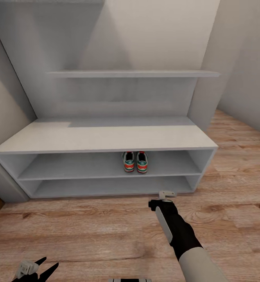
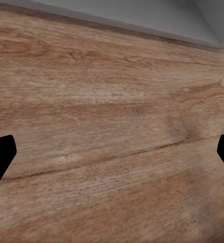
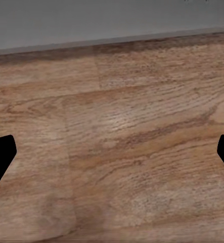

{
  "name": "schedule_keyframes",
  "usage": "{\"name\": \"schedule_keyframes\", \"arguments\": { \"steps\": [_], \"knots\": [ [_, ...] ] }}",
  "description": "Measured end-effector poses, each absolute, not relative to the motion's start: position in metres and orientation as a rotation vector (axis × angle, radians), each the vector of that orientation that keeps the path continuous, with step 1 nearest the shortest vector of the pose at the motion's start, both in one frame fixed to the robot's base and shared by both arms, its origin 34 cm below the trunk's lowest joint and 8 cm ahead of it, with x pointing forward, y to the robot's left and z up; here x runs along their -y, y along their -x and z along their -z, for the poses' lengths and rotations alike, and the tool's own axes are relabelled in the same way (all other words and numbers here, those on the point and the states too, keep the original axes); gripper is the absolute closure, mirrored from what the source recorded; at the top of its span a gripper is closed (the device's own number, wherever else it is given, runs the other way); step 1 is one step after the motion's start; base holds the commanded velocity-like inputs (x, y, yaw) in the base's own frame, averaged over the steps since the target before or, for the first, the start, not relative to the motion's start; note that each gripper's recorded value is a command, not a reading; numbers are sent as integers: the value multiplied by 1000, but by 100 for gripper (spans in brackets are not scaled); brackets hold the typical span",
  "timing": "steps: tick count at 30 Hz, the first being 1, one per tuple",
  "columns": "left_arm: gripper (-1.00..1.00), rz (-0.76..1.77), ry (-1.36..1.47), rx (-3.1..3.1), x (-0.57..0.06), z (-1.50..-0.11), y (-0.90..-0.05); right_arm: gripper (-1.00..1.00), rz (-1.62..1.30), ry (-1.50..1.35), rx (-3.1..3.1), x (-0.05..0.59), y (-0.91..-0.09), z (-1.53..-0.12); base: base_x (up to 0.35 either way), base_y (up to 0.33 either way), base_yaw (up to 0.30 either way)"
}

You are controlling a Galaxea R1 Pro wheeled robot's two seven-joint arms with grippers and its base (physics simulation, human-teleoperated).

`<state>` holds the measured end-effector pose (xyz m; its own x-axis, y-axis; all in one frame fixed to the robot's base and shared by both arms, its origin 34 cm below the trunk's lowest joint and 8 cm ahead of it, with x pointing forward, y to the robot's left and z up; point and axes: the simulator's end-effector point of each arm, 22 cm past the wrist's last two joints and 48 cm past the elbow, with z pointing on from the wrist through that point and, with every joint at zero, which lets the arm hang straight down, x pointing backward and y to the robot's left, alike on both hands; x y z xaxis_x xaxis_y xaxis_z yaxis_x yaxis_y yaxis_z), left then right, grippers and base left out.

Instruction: Pick up the two gym shoes and the two sandals from the corridor floor and place them onto the hallstand (shoe rack) in the corridor, making sure they are on the rack and not on the floor. Arrange them so the two gym shoes are next to each other and the two sandals are next to each other.

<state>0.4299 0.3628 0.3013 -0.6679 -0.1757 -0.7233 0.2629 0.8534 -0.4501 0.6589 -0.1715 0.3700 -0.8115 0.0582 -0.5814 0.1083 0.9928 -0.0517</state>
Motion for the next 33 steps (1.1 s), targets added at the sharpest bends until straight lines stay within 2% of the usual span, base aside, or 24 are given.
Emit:
{"name": "schedule_keyframes", "arguments": {
  "steps": [14,33],
  "knots": [
    [-100,673,-77,-2157,-362,-323,-440,-100,65,-112,-2479,163,-652,-377,0,0,0],
    [-100,672,-75,-2159,-363,-322,-440,-100,98,-67,-2404,162,-627,-317,0,0,0]
  ]
}}
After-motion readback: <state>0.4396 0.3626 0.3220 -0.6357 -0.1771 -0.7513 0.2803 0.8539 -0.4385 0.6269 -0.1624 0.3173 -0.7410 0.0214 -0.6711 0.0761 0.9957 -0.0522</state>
